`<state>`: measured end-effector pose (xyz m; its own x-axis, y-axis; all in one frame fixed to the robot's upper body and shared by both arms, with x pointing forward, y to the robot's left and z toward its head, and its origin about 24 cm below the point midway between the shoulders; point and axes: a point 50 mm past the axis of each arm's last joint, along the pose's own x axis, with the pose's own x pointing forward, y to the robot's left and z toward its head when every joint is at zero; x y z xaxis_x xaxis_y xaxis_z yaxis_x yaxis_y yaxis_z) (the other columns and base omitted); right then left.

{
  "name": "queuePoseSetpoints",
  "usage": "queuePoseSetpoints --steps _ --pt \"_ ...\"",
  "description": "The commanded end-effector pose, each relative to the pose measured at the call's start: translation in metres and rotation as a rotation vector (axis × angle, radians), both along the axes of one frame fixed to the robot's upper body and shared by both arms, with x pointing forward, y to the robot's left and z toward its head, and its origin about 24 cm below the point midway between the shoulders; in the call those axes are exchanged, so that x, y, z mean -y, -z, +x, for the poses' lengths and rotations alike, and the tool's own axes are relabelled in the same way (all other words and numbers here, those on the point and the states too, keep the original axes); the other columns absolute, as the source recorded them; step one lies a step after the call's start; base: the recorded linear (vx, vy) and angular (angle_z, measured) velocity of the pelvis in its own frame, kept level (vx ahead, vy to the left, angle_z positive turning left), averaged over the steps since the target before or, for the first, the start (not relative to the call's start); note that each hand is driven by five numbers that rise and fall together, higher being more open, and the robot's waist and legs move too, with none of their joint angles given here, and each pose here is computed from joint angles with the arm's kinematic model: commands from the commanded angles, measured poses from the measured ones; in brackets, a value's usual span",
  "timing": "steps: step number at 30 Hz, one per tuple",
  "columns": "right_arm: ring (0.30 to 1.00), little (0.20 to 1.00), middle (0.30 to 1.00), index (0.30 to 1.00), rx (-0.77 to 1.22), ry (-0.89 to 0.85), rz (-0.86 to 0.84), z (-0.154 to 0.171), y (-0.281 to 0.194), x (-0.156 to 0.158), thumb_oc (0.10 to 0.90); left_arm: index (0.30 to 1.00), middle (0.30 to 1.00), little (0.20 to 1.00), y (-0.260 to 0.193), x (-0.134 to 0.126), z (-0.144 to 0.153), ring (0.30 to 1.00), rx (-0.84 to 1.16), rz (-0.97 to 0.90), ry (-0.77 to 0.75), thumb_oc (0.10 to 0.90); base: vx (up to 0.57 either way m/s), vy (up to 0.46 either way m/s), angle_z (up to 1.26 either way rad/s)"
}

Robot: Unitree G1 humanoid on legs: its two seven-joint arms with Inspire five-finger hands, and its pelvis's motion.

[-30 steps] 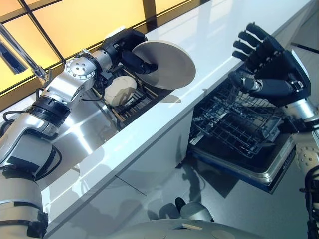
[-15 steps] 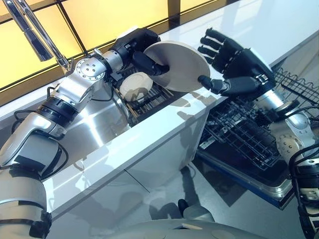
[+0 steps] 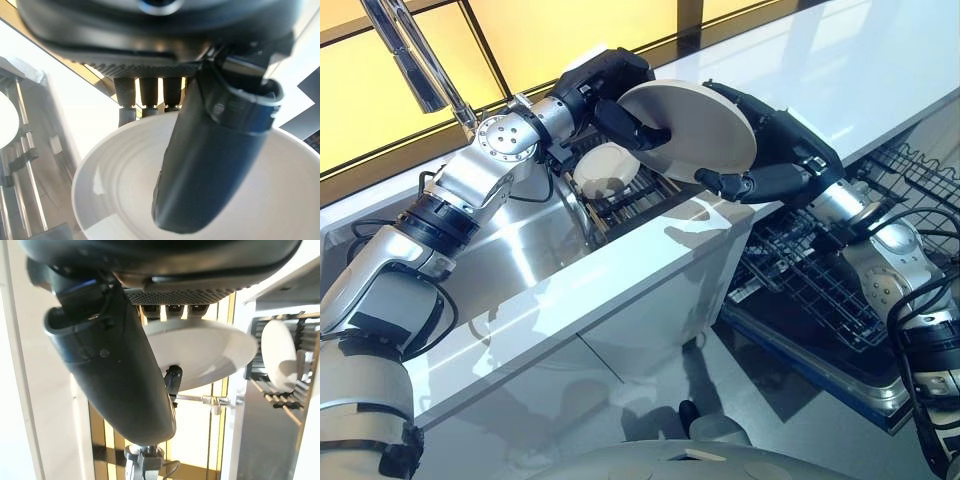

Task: Pick up plates and place into dishwasher.

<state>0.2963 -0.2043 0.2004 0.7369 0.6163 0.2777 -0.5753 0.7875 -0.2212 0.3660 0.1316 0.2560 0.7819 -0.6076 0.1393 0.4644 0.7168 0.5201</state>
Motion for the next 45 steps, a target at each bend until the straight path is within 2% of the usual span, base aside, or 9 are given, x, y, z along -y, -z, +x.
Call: queuePoseSetpoints --steps 1,3,4,5,6,25,27,34,45 --pt "0.900 0.900 0.900 0.900 0.229 -0.038 0.094 0.002 -0.051 -0.010 0.800 0.300 0.300 0.200 -0.063 -0.008 -0.008 0.300 0.244 -0.145 -0.006 0.100 -0.02 -0.008 0.08" --pt "0.867 0.862 0.867 0.867 0.254 -0.035 0.105 0.002 -0.053 -0.011 0.762 0.300 0.300 0.200 -0.061 -0.007 -0.008 0.300 0.241 -0.142 -0.001 0.100 -0.01 -0.004 0.02" --pt "0.782 0.763 0.782 0.782 0.258 -0.031 0.105 0.002 -0.053 -0.012 0.663 0.300 0.300 0.200 -0.060 -0.007 -0.008 0.300 0.241 -0.142 -0.001 0.100 0.00 0.000 0.00" --pt "0.436 0.359 0.436 0.436 0.276 -0.027 0.108 0.002 -0.056 -0.014 0.259 0.300 0.300 0.200 -0.059 -0.005 -0.009 0.300 0.238 -0.142 0.001 0.100 0.00 0.000 0.00" --pt "0.300 0.200 0.300 0.300 0.292 -0.025 0.112 0.002 -0.059 -0.015 0.100 0.300 0.300 0.200 -0.058 -0.005 -0.010 0.300 0.235 -0.139 0.002 0.100 0.00 0.000 0.00" --pt "0.300 0.200 0.300 0.300 0.314 0.055 0.083 0.006 -0.063 -0.007 0.100 0.300 0.300 0.200 -0.059 -0.011 -0.004 0.300 0.231 -0.135 -0.032 0.100 0.00 0.000 0.00" --pt "0.300 0.200 0.300 0.300 0.313 0.069 0.084 0.007 -0.062 -0.004 0.100 0.900 0.900 0.900 -0.059 -0.013 -0.004 0.900 0.231 -0.140 -0.039 0.800 0.00 0.000 0.00" --pt "0.300 0.200 0.300 0.300 0.317 0.165 0.085 0.006 -0.059 0.015 0.100 0.900 0.900 0.900 -0.067 -0.023 -0.007 0.900 0.264 -0.217 -0.059 0.800 0.00 0.000 0.00" --pt "0.300 0.200 0.300 0.300 0.337 0.481 0.084 -0.013 -0.064 0.089 0.100 0.900 0.900 0.900 -0.081 -0.063 -0.006 0.900 0.295 -0.274 -0.236 0.800 0.00 0.004 -0.02"
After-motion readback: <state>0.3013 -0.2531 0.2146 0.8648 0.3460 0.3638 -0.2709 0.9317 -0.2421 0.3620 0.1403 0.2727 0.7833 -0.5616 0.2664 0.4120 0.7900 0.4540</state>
